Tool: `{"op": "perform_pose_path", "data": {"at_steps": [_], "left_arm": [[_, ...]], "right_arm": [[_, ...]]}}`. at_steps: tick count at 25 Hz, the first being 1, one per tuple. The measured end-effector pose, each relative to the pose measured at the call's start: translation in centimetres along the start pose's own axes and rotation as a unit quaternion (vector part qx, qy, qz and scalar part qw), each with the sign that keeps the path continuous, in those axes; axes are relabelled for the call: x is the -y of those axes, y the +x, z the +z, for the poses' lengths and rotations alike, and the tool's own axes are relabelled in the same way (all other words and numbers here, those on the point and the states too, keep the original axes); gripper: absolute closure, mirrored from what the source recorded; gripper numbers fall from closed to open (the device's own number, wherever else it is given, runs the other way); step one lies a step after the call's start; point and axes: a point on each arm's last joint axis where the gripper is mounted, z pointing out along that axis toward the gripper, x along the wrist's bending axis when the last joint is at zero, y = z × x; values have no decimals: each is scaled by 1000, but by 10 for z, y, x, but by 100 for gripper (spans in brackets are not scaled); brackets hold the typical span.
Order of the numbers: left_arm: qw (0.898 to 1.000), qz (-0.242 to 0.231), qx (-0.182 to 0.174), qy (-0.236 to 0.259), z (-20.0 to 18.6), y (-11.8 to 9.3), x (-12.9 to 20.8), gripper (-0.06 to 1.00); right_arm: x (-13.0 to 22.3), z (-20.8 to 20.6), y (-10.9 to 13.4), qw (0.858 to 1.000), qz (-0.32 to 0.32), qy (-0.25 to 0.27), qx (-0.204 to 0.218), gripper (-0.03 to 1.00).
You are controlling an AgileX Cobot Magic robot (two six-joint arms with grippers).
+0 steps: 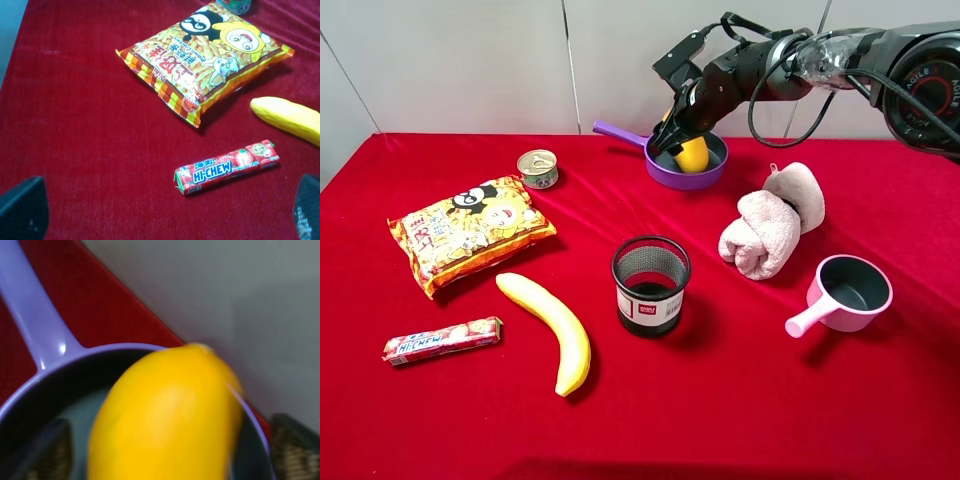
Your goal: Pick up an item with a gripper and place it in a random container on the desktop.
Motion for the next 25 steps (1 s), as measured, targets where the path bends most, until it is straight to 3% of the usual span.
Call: {"op": "perform_pose_path", "data": {"at_steps": [2, 5, 14, 25], "left_arm": [[1000, 0, 0, 0, 0, 0, 0, -3], [1000, 0, 0, 0, 0, 0, 0, -3], [1000, 0, 0, 0, 0, 0, 0, -3], [1000, 0, 0, 0, 0, 0, 0, -3]], "right_arm": [[0, 0, 0, 1000, 1, 0, 0, 32], [0, 0, 0, 1000, 2, 0, 0, 28], [0, 0, 0, 1000, 6, 0, 0, 28], [-10, -22, -11, 994, 103, 18, 13, 28]]}}
